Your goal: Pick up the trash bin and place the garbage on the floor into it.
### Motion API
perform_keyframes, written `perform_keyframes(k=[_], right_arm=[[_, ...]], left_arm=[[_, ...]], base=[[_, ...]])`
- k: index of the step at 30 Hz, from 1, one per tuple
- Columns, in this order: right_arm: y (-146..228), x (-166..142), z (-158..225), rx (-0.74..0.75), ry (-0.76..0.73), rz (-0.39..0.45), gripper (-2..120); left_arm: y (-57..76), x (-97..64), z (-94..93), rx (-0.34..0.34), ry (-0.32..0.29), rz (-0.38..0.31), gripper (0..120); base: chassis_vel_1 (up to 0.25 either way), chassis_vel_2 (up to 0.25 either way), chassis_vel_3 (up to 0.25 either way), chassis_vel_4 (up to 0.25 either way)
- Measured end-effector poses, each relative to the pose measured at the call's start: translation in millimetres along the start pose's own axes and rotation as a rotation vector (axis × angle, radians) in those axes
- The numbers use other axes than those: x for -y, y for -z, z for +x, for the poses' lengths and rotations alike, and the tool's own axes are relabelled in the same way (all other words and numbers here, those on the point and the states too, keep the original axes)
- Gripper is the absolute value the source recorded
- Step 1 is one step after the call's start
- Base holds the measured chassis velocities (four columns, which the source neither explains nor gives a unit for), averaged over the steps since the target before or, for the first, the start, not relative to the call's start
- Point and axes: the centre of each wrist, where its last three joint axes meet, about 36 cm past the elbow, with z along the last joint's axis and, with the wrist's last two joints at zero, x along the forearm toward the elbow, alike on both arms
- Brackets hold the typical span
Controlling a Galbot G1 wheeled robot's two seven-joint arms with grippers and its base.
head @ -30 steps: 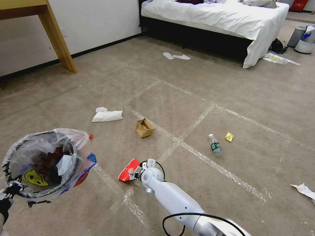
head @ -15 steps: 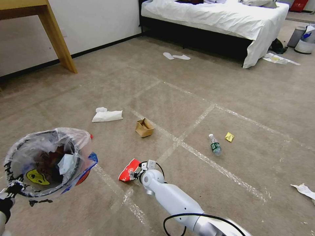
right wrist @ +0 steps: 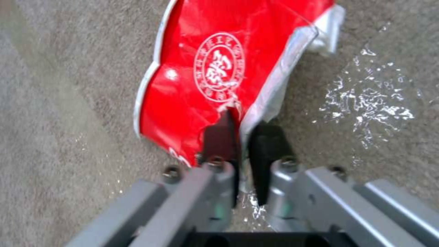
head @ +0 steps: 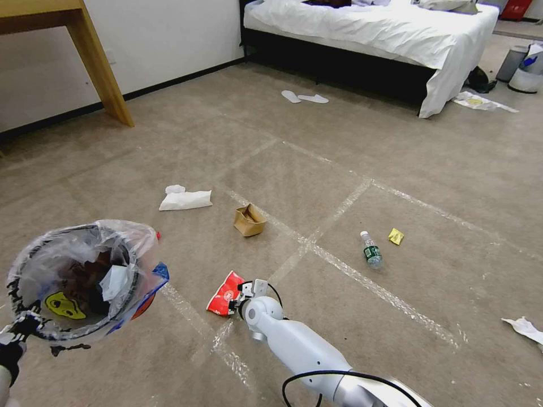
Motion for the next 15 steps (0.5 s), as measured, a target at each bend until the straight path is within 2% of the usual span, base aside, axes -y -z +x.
perform_keyframes(k=[3, 15], right_arm=[[-1, -2, 1, 0.002, 0.002, 0.002, 0], [8, -25, 20, 0.055, 0.050, 0.004, 0]], left_arm=[[-0.5, 0.0, -0.5, -0.001, 0.000, 0.001, 1], [-5.3, -1.0, -6.2, -0.013, 0.005, 0.001, 1]], base=[[0.000, 0.000, 0.000, 0.000], [0.000, 0.000, 0.000, 0.000]])
